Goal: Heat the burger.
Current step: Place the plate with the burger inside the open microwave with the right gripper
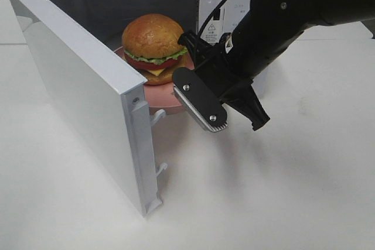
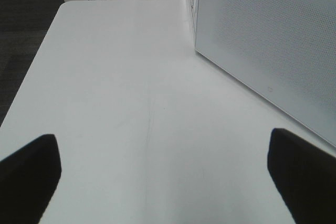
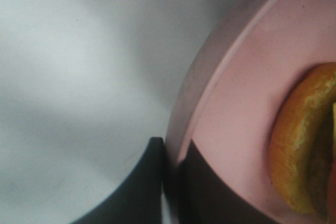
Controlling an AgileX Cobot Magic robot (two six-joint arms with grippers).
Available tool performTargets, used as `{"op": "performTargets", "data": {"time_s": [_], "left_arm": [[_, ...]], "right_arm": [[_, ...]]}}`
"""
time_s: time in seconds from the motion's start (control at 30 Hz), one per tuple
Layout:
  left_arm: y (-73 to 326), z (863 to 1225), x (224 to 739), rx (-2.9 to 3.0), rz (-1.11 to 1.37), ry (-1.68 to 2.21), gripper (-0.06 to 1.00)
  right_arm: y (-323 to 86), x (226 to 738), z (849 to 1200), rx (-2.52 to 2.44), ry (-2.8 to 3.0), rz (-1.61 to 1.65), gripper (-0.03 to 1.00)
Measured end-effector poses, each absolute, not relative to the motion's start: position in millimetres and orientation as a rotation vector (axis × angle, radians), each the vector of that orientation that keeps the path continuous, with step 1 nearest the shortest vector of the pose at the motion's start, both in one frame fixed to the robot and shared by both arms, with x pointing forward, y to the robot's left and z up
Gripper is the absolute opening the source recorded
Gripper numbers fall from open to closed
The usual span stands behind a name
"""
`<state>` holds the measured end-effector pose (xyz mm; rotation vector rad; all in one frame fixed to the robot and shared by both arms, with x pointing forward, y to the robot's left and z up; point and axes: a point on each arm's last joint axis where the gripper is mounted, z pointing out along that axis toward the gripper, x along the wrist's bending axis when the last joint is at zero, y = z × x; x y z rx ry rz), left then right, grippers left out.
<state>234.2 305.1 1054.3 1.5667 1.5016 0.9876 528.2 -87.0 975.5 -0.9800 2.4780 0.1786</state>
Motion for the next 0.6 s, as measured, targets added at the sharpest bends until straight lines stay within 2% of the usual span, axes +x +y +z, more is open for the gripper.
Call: {"op": "performTargets", "data": {"time_s": [0.6], "left_arm": [[305.1,1054.3,234.2,1.567,0.988,1.502,1.0]], "right_arm": [[-64.7,560.4,977.1,-0.894,2.518,0.186,0.03]]}}
